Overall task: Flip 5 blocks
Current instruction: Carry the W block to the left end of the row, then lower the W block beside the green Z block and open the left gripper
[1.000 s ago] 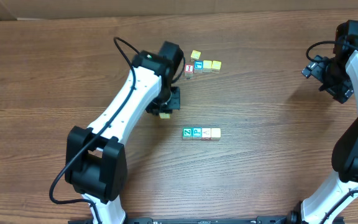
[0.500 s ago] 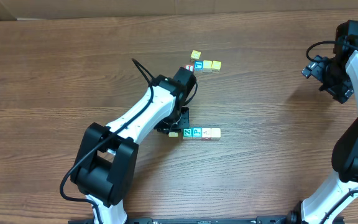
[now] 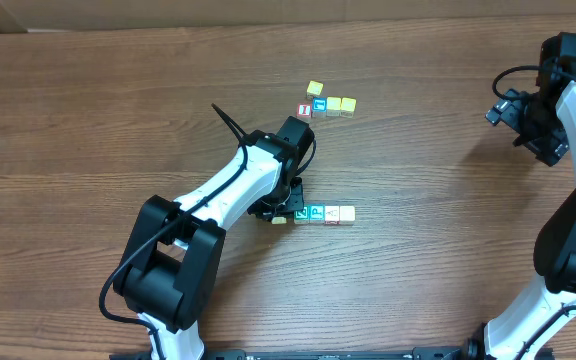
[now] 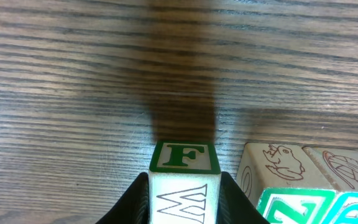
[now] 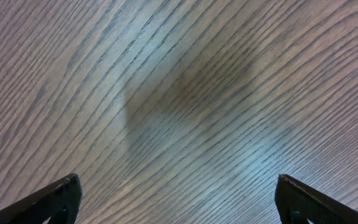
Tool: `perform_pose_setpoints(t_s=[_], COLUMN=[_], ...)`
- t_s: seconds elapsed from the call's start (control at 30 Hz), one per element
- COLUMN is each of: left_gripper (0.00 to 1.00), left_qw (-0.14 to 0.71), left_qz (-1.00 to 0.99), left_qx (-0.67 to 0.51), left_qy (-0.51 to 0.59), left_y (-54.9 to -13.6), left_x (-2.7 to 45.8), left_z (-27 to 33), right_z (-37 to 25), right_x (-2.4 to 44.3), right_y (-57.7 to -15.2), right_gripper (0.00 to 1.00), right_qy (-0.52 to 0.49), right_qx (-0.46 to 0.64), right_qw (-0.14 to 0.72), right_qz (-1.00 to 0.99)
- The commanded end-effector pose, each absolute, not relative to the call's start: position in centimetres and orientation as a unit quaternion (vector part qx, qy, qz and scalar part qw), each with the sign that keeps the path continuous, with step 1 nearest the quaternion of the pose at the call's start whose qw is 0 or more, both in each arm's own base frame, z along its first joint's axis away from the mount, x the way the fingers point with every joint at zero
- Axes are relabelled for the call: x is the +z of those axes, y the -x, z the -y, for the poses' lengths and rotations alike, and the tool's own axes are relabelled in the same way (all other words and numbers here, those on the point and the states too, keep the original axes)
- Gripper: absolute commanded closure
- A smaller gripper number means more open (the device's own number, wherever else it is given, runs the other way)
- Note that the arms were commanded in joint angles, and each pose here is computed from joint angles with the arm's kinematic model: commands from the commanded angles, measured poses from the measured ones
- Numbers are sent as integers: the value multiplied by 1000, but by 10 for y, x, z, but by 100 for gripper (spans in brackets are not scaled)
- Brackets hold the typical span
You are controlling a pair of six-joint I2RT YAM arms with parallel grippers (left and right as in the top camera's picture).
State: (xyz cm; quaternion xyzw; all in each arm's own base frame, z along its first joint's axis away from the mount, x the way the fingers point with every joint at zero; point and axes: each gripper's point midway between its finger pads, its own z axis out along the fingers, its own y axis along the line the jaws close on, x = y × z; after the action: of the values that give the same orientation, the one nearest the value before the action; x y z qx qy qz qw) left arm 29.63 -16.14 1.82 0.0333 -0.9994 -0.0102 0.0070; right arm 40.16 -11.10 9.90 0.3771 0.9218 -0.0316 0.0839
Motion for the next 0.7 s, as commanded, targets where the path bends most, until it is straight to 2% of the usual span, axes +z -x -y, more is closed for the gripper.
perform_pose_setpoints(t_s=[0.0,0.1,0.27,0.3,0.5,0.67], left_gripper=[75,71,48,46,46,50], left_qw=[6,3,0,0,-6,-17], left_qz=[999,999,999,999,999,999], left_qx=[-6,-4,-2,-2,1,5], left_qy=[-40,-40,-40,-40,-42,-51], left_y=[-296,-297,-299,-299,-306,-323], left_x=[19,20,20,20,27,42], left_z=[162,163,164,164,162,153], right_z=[113,113,113,113,113,113], right_x=[115,114,114,114,114,115], right_y=[-406,-406,-406,-406,-406,-406], right_gripper=[0,0,0,0,0,0], right_qy=[-377,-377,-377,-377,-377,-377], right_qx=[-30,-30,-30,-30,-30,-30], right_qw=[106,106,106,106,106,106], right_qz=[-920,-920,-920,-920,-920,-920])
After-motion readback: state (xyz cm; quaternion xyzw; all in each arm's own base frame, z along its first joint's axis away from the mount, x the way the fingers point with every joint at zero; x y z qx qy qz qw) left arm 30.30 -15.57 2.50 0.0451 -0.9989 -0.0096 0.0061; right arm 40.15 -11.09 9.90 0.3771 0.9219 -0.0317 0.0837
